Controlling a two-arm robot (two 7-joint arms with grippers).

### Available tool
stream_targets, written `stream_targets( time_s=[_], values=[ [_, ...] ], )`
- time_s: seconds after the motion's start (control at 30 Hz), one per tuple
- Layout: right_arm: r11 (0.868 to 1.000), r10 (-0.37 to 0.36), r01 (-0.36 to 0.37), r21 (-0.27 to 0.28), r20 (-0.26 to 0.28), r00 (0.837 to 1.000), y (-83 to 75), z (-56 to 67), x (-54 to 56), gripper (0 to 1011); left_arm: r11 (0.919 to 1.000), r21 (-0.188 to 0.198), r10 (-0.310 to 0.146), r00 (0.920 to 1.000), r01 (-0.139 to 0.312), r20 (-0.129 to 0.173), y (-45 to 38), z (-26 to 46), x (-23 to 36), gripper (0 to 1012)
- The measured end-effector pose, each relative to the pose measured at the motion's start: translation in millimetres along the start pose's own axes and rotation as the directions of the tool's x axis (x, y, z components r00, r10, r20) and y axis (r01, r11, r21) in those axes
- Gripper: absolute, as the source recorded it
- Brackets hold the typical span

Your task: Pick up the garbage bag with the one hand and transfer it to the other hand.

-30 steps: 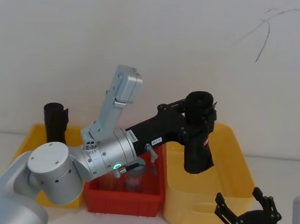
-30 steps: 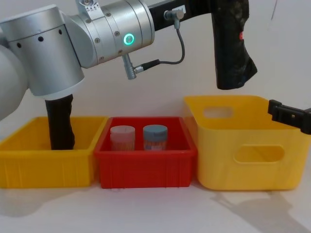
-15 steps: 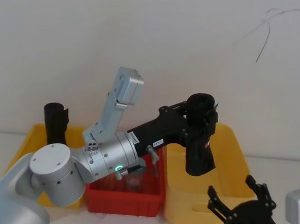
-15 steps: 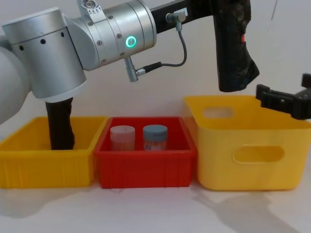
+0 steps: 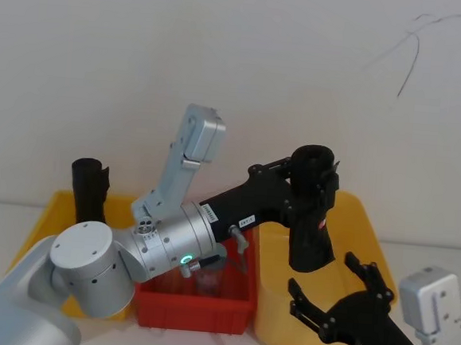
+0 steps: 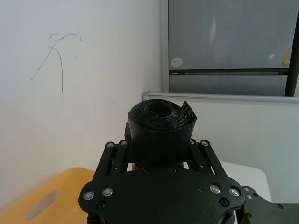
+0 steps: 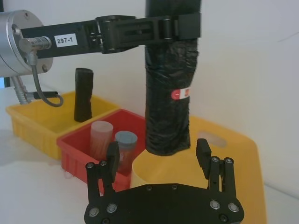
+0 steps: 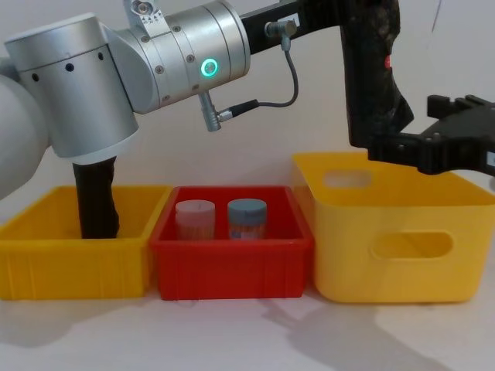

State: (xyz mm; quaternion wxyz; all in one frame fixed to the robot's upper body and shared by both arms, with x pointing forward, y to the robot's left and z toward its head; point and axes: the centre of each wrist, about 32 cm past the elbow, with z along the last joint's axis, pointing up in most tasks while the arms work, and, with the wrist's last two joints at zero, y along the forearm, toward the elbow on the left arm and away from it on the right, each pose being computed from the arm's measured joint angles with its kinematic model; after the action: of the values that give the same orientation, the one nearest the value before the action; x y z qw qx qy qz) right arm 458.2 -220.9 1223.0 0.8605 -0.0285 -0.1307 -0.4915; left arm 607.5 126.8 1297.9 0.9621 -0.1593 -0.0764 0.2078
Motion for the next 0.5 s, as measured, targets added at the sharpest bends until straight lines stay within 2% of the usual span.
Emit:
stream_targets(
  time_s=[0.5],
  values=[
    [1.000,0.010,-0.009,-0.020,0.007,1.000,23.7,8.0,3.3,1000,1.0000,0.000,0.000,1.0000,0.000,-0.001,0.0,-0.2,-0.1,486]
  ],
)
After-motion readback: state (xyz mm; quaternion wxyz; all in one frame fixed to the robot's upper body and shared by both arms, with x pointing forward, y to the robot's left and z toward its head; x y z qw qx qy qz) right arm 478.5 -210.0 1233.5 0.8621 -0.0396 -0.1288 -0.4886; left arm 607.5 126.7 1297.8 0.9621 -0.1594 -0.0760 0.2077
